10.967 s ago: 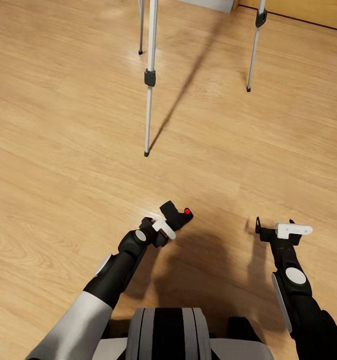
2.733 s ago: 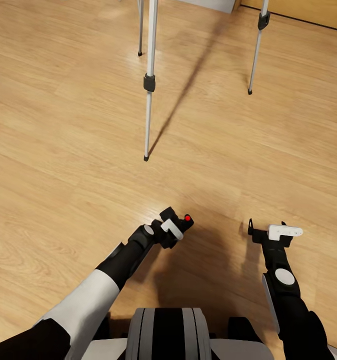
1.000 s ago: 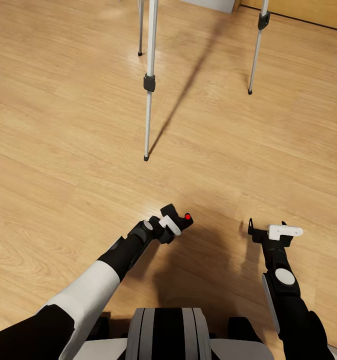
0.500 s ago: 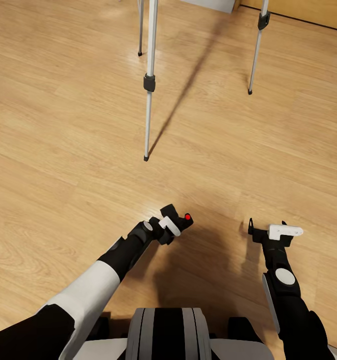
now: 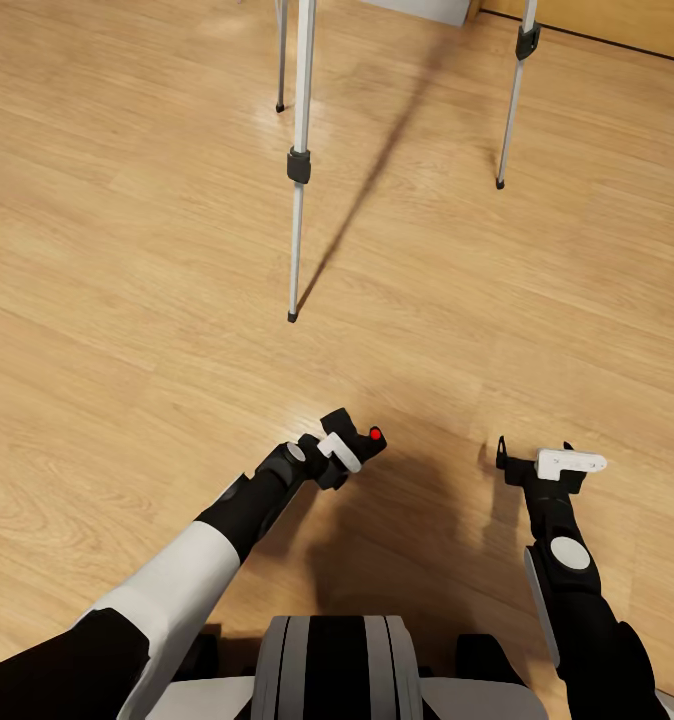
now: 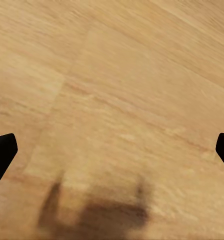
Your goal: Attach the digital camera to the camera tripod in the bedroom.
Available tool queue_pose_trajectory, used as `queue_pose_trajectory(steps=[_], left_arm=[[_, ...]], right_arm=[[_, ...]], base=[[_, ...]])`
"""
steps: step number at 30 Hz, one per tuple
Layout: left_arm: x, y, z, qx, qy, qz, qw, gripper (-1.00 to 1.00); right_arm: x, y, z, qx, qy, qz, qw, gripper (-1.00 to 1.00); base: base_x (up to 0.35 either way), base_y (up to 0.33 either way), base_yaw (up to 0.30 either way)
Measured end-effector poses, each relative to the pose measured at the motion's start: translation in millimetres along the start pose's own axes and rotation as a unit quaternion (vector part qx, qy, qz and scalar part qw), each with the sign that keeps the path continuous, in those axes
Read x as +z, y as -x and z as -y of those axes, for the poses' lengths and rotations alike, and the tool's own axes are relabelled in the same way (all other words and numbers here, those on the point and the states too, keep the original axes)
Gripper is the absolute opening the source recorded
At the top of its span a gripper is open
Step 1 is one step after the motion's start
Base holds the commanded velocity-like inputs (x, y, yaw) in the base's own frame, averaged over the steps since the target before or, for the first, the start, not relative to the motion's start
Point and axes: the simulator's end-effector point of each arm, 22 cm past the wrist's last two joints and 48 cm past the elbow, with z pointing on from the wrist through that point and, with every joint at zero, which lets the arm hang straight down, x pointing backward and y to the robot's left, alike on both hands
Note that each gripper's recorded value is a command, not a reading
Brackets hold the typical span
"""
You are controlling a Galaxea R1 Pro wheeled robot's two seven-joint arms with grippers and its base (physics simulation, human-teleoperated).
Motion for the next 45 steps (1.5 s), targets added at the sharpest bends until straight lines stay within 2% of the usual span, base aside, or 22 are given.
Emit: queue_pose_trajectory(steps=[24,34,41,45], left_arm=[[-0.5,2,1,0.001,-0.002,0.004,1.0000,1.00],[-0.3,9,3,0.008,-0.006,0.021,0.9997,1.00],[-1.5,25,4,0.022,-0.009,0.056,0.9981,1.00],[-1.6,26,4,0.024,-0.009,0.059,0.9979,1.00]], right_arm=[[0.0,0,0,0.000,0.000,0.000,1.0000,1.00],[-0.1,0,0,0.000,0.000,0.000,1.0000,1.00],[-0.2,0,0,0.000,0.000,0.000,1.0000,1.00],[-0.2,0,0,0.000,0.000,0.000,1.0000,1.00]], base=[[0.000,0.000,0.000],[0.000,0.000,0.000],[0.000,0.000,0.000],[0.000,0.000,0.000]])
